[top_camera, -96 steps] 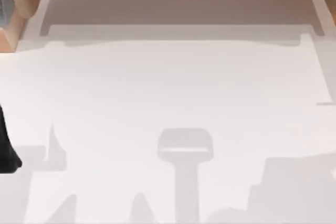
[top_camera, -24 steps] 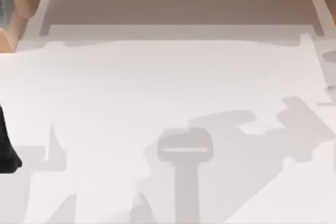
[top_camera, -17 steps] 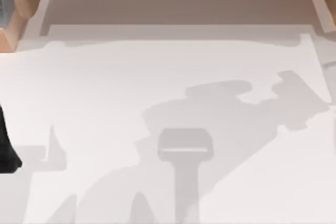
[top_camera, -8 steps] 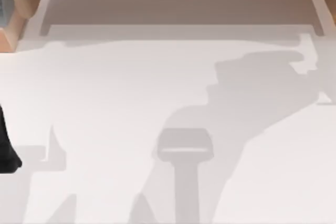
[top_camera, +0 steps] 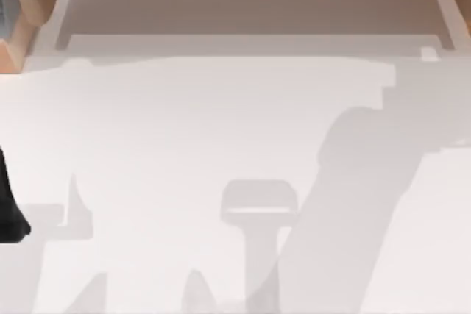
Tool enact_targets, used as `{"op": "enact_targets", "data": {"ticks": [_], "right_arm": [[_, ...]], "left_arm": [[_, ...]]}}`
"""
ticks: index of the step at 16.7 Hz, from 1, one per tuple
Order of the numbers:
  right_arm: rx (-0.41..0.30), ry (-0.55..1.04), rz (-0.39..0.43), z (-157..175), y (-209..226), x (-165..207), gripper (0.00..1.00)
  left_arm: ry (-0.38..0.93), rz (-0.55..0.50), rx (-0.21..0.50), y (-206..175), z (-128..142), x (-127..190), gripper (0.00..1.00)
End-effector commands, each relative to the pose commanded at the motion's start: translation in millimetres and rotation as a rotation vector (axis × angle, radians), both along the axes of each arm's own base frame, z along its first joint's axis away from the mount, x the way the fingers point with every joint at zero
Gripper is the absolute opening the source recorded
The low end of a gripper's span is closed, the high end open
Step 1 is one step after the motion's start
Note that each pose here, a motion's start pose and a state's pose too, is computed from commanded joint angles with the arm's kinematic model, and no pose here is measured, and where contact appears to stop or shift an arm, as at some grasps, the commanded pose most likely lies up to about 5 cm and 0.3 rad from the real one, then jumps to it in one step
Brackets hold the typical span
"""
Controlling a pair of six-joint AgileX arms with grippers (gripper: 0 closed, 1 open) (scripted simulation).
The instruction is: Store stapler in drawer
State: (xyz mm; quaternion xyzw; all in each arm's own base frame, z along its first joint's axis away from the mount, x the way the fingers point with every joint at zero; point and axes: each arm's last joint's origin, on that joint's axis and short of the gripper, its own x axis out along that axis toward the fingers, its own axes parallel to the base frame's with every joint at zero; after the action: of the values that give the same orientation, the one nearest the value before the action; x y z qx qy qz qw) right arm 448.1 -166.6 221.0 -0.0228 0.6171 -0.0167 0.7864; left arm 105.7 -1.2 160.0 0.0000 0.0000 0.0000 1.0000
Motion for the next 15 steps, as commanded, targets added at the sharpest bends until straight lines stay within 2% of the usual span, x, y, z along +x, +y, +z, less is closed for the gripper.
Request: {"op": "enact_targets", "data": {"ticks": [7, 15], "right_arm": [[0.047, 0.127, -0.016, -34.9, -10.9, 6.4, 0.0], [0.056, 0.155, -0.017, -39.2, -11.8, 5.9, 0.0]], "left_arm": [[0.0, 0.0, 0.0, 0.0, 0.0, 0.0, 1.0], [0.0, 0.0, 0.0, 0.0, 0.0, 0.0, 1.0]]}}
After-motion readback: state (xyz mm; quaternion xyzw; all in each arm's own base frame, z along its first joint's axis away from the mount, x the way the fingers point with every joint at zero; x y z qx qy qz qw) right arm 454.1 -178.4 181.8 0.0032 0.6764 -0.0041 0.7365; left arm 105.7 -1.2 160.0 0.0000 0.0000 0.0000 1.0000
